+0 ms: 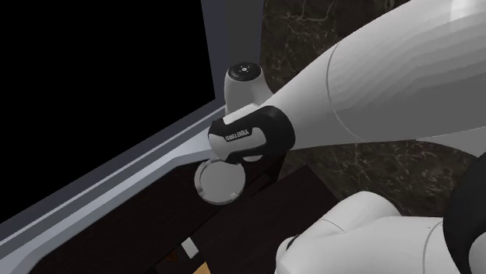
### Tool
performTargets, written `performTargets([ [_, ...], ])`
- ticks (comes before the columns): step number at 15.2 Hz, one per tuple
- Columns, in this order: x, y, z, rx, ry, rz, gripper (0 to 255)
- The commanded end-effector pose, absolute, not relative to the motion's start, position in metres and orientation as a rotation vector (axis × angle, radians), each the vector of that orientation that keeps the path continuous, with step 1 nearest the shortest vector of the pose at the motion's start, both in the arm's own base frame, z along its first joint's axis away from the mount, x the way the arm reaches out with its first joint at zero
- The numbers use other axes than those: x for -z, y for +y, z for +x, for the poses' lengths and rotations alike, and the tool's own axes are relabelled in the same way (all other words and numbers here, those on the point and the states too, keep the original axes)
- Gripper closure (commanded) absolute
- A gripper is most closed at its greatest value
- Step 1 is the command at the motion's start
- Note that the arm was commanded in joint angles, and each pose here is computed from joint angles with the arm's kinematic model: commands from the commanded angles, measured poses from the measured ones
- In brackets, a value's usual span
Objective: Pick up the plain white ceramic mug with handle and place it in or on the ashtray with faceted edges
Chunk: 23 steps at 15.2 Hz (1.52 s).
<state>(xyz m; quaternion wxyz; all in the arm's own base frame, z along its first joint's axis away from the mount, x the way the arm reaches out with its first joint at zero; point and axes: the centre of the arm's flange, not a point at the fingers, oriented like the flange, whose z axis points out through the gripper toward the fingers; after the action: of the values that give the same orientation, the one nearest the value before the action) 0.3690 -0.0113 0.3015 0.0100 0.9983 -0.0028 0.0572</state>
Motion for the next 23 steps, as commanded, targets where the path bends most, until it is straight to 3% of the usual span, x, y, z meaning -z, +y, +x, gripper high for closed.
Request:
performTargets([
  [1, -0.313, -0.011, 0.369, -0.178, -0.009, 3.117, 255],
  [12, -0.367, -0.011, 0.369, -0.178, -0.009, 3.117, 255],
  [23, -0.389, 0.128, 0.339, -0.178, -0.009, 3.117, 255],
])
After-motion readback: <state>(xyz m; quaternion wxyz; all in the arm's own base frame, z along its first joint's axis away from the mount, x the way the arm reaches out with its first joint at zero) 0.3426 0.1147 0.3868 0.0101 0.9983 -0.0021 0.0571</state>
